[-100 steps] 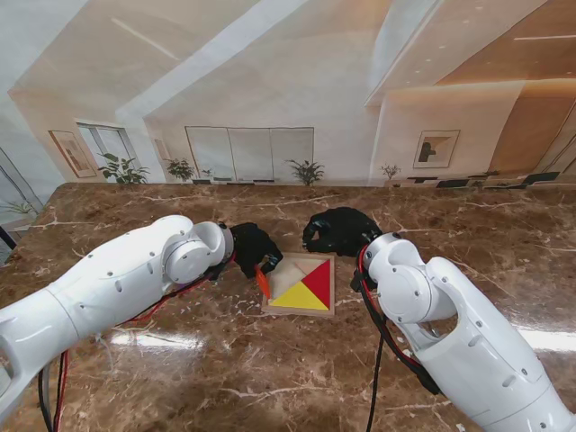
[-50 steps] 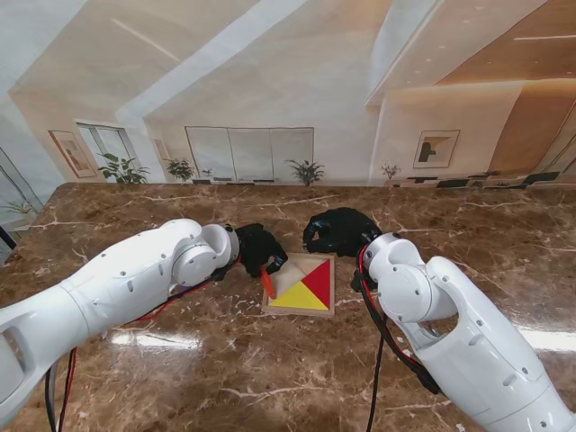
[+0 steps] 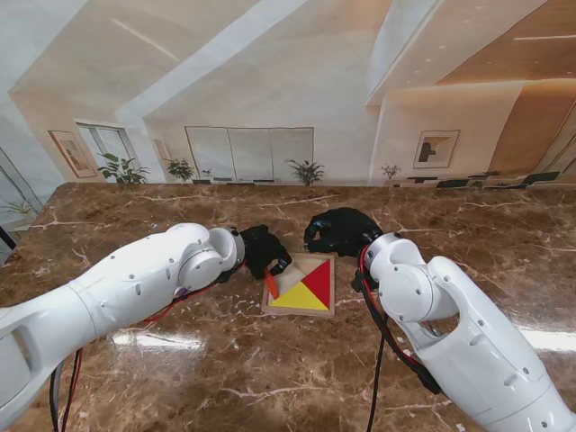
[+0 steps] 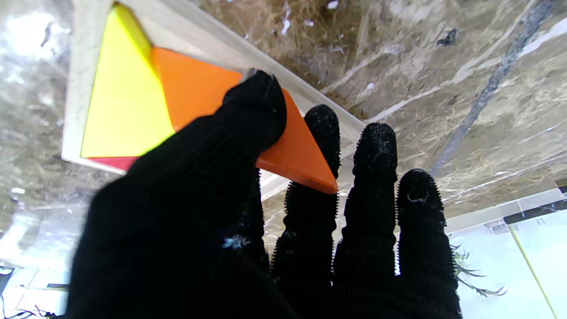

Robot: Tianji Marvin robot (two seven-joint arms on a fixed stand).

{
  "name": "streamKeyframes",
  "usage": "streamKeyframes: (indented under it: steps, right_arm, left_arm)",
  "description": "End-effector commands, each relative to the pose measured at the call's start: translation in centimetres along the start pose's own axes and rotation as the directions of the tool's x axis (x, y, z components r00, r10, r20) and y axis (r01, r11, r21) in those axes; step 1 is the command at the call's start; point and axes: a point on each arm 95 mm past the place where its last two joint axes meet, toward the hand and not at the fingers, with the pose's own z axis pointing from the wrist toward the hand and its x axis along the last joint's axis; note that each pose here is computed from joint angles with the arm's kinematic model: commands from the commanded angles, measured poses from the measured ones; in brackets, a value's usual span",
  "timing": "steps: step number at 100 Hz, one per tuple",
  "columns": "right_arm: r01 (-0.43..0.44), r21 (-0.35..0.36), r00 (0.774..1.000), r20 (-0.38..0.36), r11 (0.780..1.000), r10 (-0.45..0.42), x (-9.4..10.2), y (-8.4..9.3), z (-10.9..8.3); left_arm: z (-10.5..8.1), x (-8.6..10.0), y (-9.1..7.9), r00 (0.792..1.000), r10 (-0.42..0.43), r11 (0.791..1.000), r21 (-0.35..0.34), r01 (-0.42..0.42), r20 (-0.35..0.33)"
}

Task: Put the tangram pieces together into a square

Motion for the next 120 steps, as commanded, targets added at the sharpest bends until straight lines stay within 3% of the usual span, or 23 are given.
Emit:
streamKeyframes:
  steps: [1,62,120]
  right_arm:
    - [-0.011,0.028,1.0,0.012,1.0,0.01,-0.4,-0.6,-0.1]
    - [-0.014,0.039,1.0,0.011,0.999,0.014,-0.6,-0.8,-0.1]
    - [-0.024,0.015,1.0,0.0,1.0,0.024,-0.7,-0.7,0.2]
  left_arm:
    - [-1.2,0.4,-1.0,1.0,0.009,1.0,0.0,-0.009,-0.002]
    - [-1.6,0.2,-1.5,1.0,0.009,1.0,-0.007,-0.009,0.013]
    - [-1.7,0.0,0.4,0.997,-0.046,0.998,0.042,0.044,0.059]
